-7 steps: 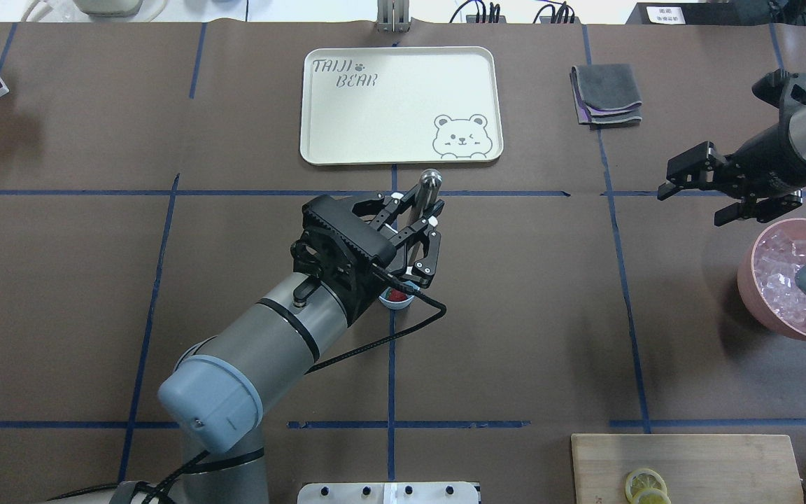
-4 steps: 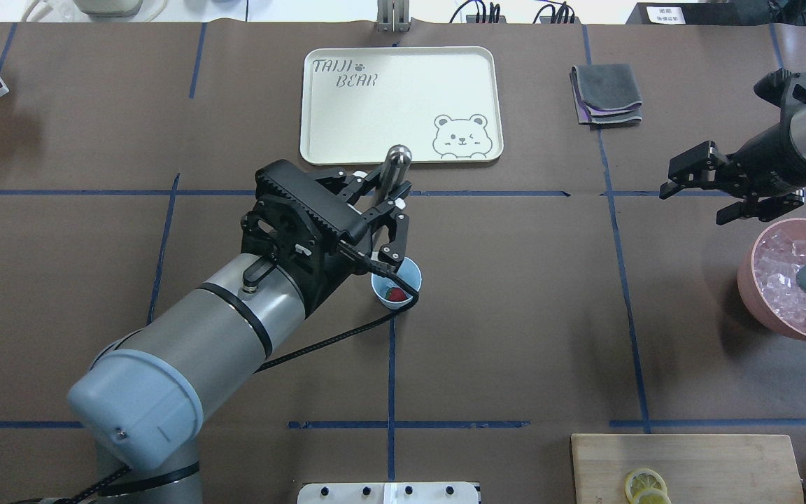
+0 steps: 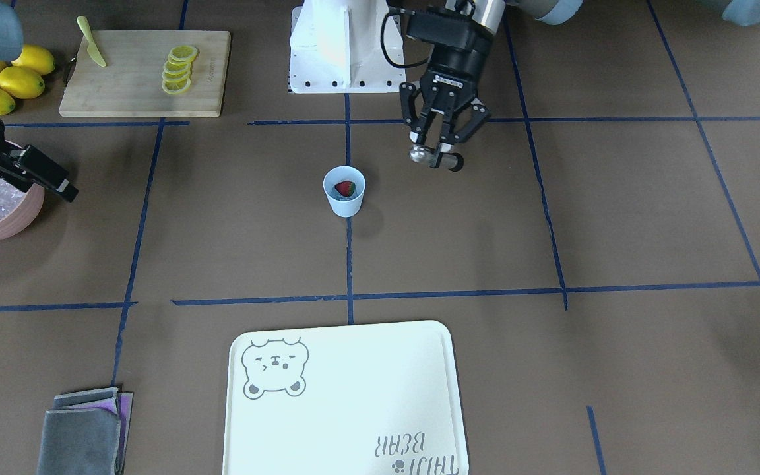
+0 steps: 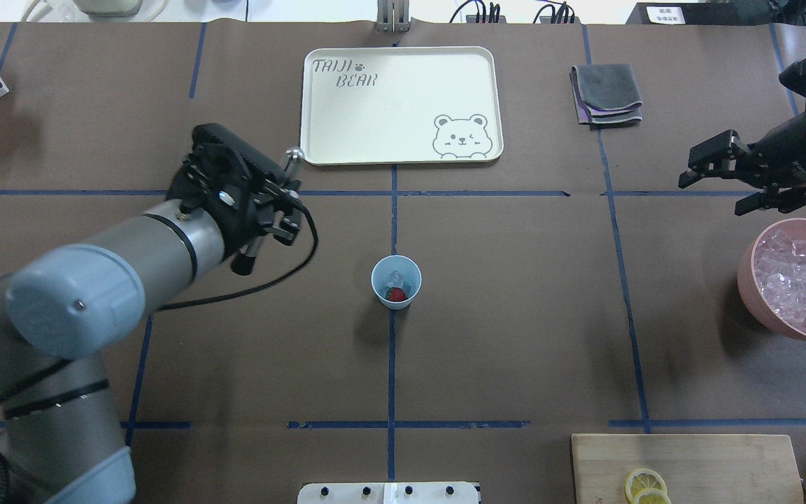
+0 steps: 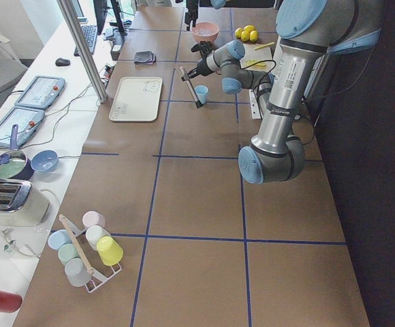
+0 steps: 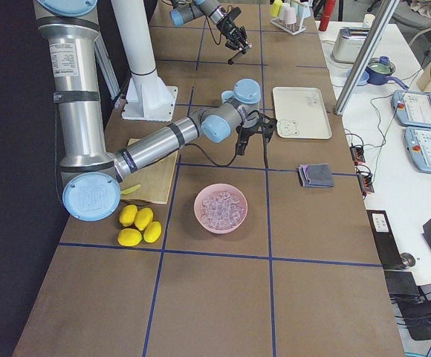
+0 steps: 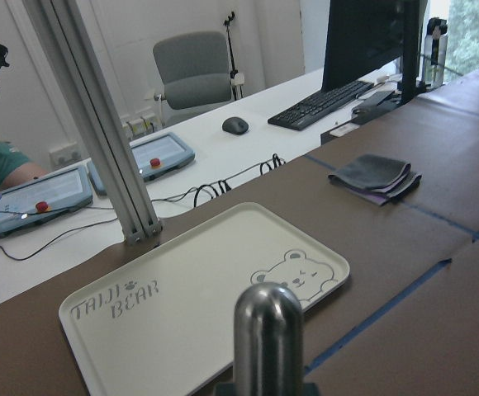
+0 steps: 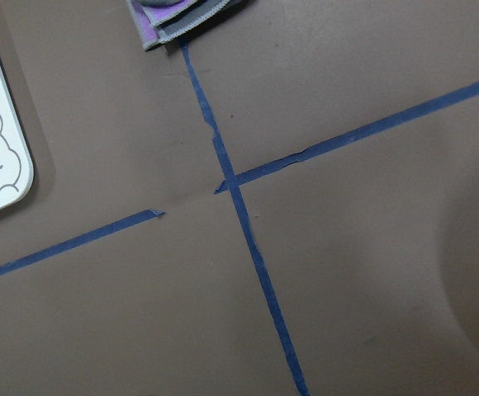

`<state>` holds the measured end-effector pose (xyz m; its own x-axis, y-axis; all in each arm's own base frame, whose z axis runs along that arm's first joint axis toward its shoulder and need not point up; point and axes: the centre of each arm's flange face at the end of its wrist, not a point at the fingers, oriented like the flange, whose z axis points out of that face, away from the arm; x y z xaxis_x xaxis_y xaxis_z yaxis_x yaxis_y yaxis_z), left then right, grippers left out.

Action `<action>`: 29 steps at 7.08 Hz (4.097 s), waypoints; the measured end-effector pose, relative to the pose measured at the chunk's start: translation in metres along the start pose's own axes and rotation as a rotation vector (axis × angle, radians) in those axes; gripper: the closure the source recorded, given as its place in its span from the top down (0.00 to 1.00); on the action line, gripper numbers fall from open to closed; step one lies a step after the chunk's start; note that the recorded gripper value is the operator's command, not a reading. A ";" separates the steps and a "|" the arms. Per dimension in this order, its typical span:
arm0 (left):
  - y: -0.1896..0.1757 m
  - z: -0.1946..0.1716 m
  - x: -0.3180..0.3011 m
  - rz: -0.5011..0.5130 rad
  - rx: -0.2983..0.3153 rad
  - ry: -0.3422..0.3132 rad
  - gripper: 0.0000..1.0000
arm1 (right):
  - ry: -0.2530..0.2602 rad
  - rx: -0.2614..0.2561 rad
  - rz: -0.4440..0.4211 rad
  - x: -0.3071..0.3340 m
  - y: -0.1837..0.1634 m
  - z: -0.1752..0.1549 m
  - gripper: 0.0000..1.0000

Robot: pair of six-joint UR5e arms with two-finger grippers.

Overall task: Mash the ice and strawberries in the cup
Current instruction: 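Lift the muddler out of the cup and draw the left arm back, then lay the muddler down on the table with the left gripper while the right arm withdraws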

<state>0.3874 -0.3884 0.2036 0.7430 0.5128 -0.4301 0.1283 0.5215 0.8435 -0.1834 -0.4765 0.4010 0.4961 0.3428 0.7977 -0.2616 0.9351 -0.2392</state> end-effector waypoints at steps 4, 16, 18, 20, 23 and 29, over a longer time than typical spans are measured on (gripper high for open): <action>0.091 0.004 -0.225 -0.383 -0.547 -0.002 0.00 | 0.022 0.009 -0.039 0.032 -0.006 -0.004 1.00; 0.315 0.072 -0.417 -0.510 -1.010 -0.158 0.00 | 0.042 0.031 -0.117 0.079 -0.015 -0.023 1.00; 0.318 0.075 -0.422 -0.513 -1.009 -0.162 0.00 | 0.043 0.031 -0.117 0.080 -0.014 -0.023 1.00; 0.320 0.077 -0.423 -0.515 -1.011 -0.163 0.06 | 0.043 0.031 -0.117 0.080 -0.014 -0.023 1.00; 0.329 0.082 -0.428 -0.510 -0.995 -0.157 0.17 | 0.042 0.030 -0.116 0.080 -0.014 -0.023 1.00; 0.329 0.085 -0.429 -0.507 -0.981 -0.150 0.91 | 0.040 0.031 -0.115 0.078 -0.014 -0.024 1.00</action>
<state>0.1664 -0.4946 0.6926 0.8320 0.0343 -0.5538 -0.0857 0.9940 -0.0673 -0.1213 -0.4602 0.4536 0.5569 0.2374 0.7959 -0.2262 0.9654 -0.1296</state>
